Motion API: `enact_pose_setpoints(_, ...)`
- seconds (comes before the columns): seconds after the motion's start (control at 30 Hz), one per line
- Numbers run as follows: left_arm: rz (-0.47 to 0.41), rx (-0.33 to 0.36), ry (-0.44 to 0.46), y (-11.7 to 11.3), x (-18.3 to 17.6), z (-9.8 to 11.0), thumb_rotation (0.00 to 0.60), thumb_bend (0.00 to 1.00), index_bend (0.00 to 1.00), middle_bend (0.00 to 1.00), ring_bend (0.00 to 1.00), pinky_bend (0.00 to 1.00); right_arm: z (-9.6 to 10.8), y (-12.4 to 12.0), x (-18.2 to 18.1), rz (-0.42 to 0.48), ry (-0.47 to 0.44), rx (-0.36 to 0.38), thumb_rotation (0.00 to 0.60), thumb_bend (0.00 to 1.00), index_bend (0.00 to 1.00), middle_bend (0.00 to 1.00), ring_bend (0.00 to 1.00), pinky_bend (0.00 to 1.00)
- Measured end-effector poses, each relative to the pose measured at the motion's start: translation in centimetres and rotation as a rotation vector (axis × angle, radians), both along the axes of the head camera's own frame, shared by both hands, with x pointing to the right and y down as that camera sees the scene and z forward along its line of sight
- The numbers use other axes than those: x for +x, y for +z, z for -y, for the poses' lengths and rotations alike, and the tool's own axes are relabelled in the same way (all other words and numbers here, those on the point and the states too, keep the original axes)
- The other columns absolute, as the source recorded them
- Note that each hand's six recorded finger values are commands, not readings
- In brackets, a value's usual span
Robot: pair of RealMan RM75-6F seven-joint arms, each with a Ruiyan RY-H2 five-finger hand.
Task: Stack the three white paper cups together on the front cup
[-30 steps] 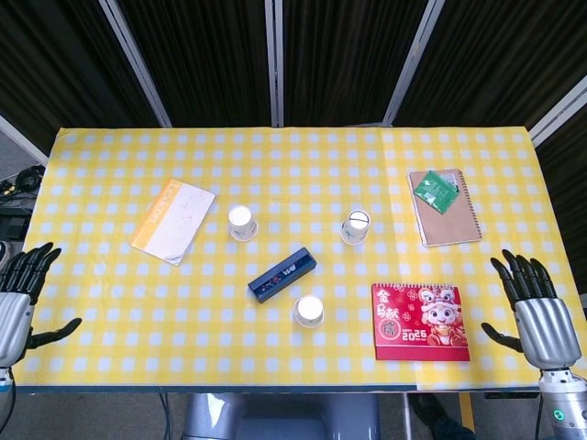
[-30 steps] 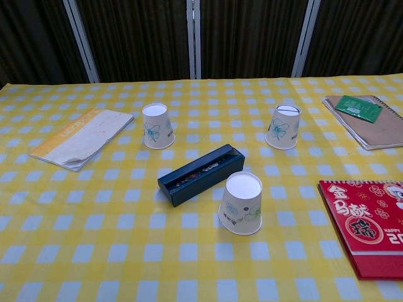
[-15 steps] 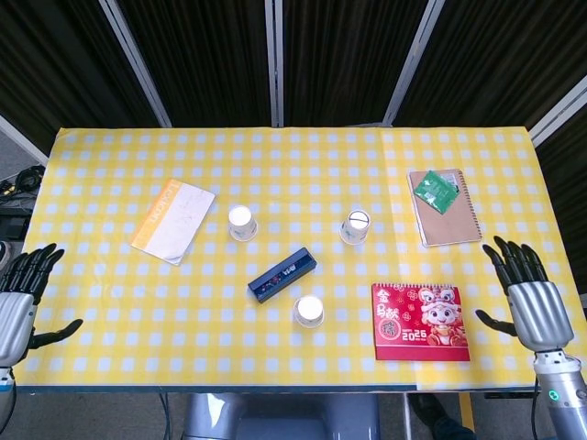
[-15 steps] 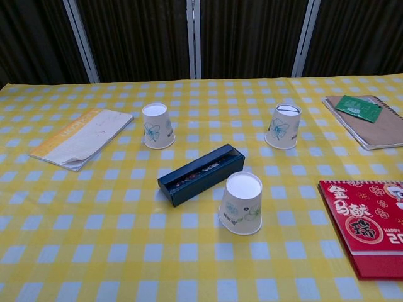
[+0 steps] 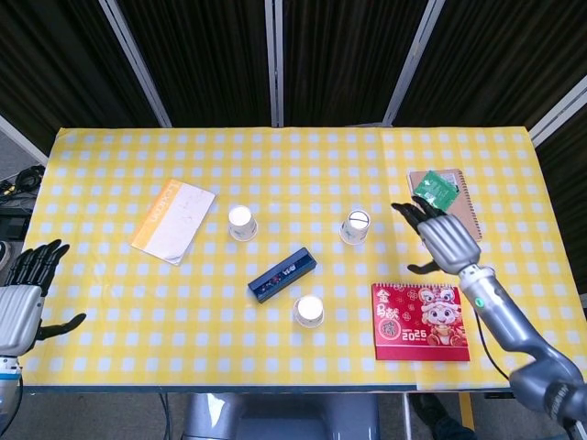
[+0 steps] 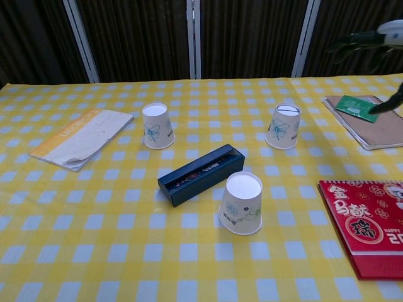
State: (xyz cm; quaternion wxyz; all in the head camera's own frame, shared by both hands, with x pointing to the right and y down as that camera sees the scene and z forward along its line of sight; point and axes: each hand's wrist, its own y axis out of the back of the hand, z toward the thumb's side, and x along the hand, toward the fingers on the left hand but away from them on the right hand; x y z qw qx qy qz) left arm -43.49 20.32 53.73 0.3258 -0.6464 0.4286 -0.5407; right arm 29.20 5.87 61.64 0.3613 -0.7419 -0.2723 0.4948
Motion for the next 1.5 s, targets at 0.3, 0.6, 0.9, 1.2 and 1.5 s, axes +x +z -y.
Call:
enact_pose_setpoints(0.3, 0.015, -0.024, -0.032, 0.8, -1.0, 0.2, 0.6, 0.0, 0.0, 0.0, 0.0, 0.0, 3.7, 5.6, -4.9, 0.001, 0.032, -0.09, 0.6, 0.05, 0.1, 0.17, 0.02, 0.3)
enact_pose_setpoints(0.6, 0.022, -0.04, -0.038, 1.3, -1.3, 0.4, 0.6, 0.0, 0.0, 0.0, 0.0, 0.0, 3.2, 8.8, -6.5, -0.042, 0.017, -0.119, 0.6, 0.1, 0.15, 0.2, 0.08, 0.31)
enact_pose_setpoints(0.9, 0.028, -0.044, -0.042, 1.5, -1.3, 0.5, 0.6, 0.0, 0.0, 0.0, 0.0, 0.0, 3.5, 10.6, -6.5, -0.055, 0.048, -0.113, 0.6, 0.18, 0.22, 0.3, 0.19, 0.35)
enact_pose_setpoints(1.2, 0.04, -0.05, -0.047, 1.8, -1.4, 0.5, 0.6, 0.0, 0.0, 0.0, 0.0, 0.0, 4.1, 11.7, -7.0, -0.031, 0.105, -0.084, 0.6, 0.23, 0.36, 0.47, 0.43, 0.41)
enact_pose_setpoints(1.5, 0.037, -0.053, -0.048, 1.8, -1.4, 0.6, 0.6, 0.0, 0.0, 0.0, 0.0, 0.0, 4.2, 11.4, -6.9, -0.015, 0.108, -0.061, 0.6, 0.23, 0.37, 0.47, 0.44, 0.44)
